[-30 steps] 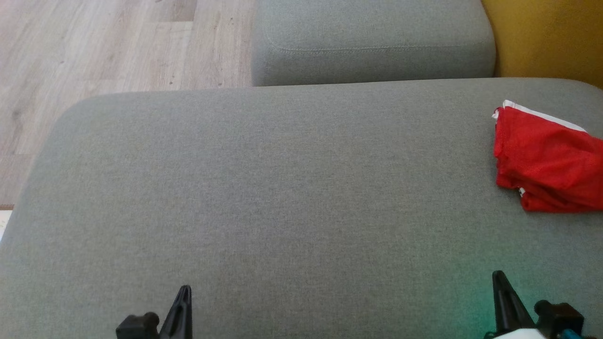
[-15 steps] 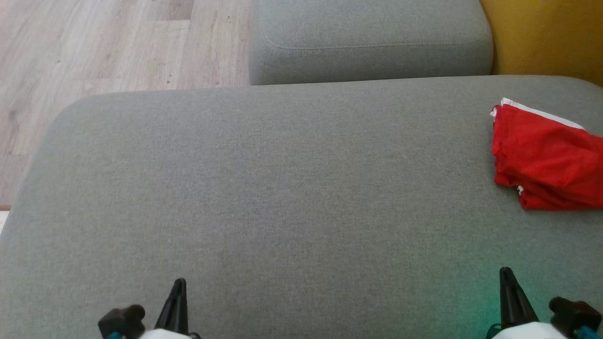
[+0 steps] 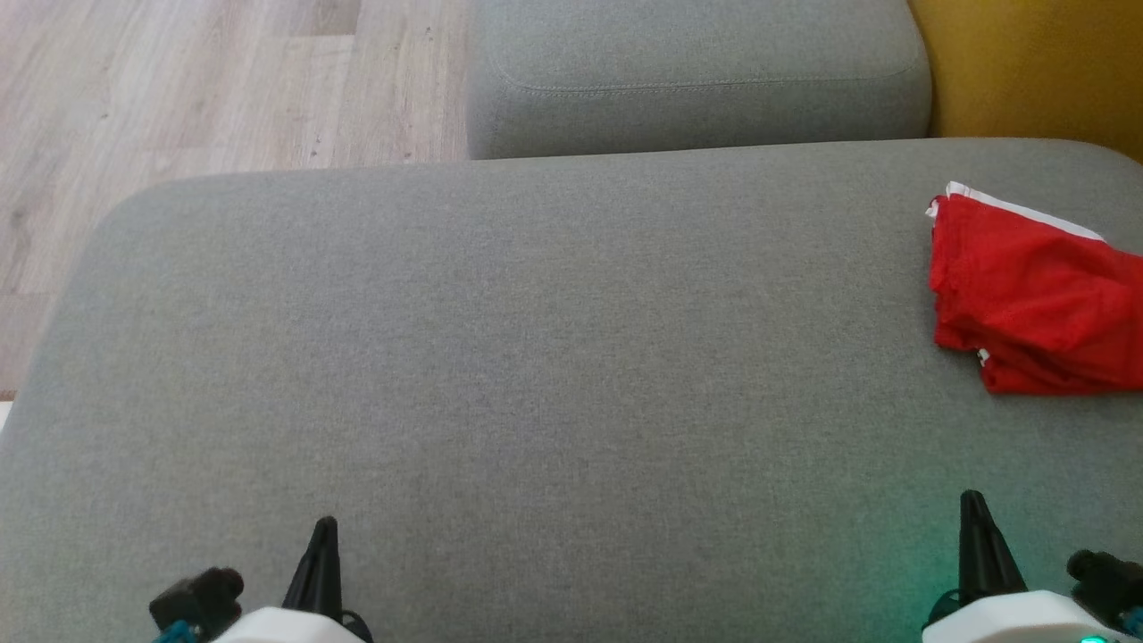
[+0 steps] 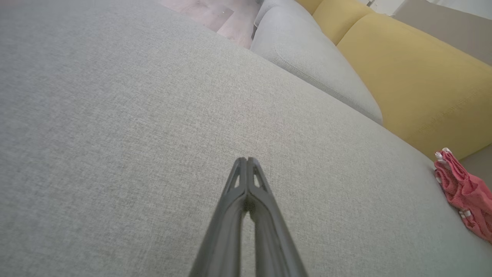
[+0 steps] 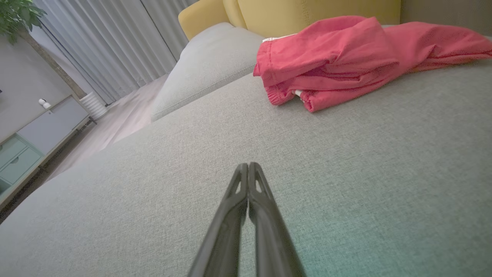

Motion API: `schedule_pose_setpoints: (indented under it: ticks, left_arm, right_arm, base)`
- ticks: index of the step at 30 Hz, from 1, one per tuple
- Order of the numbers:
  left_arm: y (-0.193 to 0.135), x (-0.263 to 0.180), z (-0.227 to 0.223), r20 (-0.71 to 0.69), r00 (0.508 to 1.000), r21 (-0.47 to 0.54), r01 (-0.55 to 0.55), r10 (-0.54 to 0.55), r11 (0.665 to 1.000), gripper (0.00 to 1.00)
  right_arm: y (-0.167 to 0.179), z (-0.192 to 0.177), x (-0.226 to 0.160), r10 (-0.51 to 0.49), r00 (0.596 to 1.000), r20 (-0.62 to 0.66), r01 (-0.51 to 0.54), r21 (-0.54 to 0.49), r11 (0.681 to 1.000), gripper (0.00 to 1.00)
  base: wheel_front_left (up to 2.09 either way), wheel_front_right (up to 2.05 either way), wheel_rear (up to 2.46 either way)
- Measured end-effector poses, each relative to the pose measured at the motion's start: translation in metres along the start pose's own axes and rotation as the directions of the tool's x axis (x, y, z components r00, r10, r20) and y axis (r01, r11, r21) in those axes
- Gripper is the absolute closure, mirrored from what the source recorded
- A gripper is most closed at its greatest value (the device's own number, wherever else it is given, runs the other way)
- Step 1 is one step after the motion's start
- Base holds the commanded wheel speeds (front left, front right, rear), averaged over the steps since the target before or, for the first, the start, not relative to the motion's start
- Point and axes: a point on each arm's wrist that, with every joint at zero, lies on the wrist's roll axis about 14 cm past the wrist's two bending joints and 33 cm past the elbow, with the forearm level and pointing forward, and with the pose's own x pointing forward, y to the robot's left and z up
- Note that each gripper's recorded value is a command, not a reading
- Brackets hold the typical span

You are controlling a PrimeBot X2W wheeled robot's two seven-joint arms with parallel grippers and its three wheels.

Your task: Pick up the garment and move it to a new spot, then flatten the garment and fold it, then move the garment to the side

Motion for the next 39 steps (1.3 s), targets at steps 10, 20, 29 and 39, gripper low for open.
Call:
schedule_pose_setpoints:
  ticks: [10,20,29,39]
  left_arm:
    - [0.001,0.005,0.003,-0.010,1.000,-0.114,-0.007,0.006,0.993,1.00]
    - [0.002,0.012,0.010,-0.007,1.000,-0.228,-0.006,0.005,0.974,1.00]
    - [0.002,0.018,0.015,-0.007,1.000,-0.329,-0.006,0.004,0.944,1.00]
    - [0.000,0.023,0.020,-0.006,1.000,-0.436,0.004,-0.007,0.900,1.00]
  right_arm:
    - [-0.002,0.005,0.004,-0.018,1.000,0.006,0.017,0.125,0.992,1.00]
    - [-0.003,0.011,0.008,-0.027,1.000,0.014,0.023,0.248,0.968,1.00]
    - [-0.003,0.015,0.011,-0.032,0.999,0.018,0.023,0.356,0.934,1.00]
    - [-0.001,0.023,0.016,-0.029,0.999,0.030,0.012,0.470,0.882,1.00]
  base:
    - [0.00,0.00,0.00]
    - [0.00,0.00,0.00]
    - [0.00,0.00,0.00]
    - [0.00,0.00,0.00]
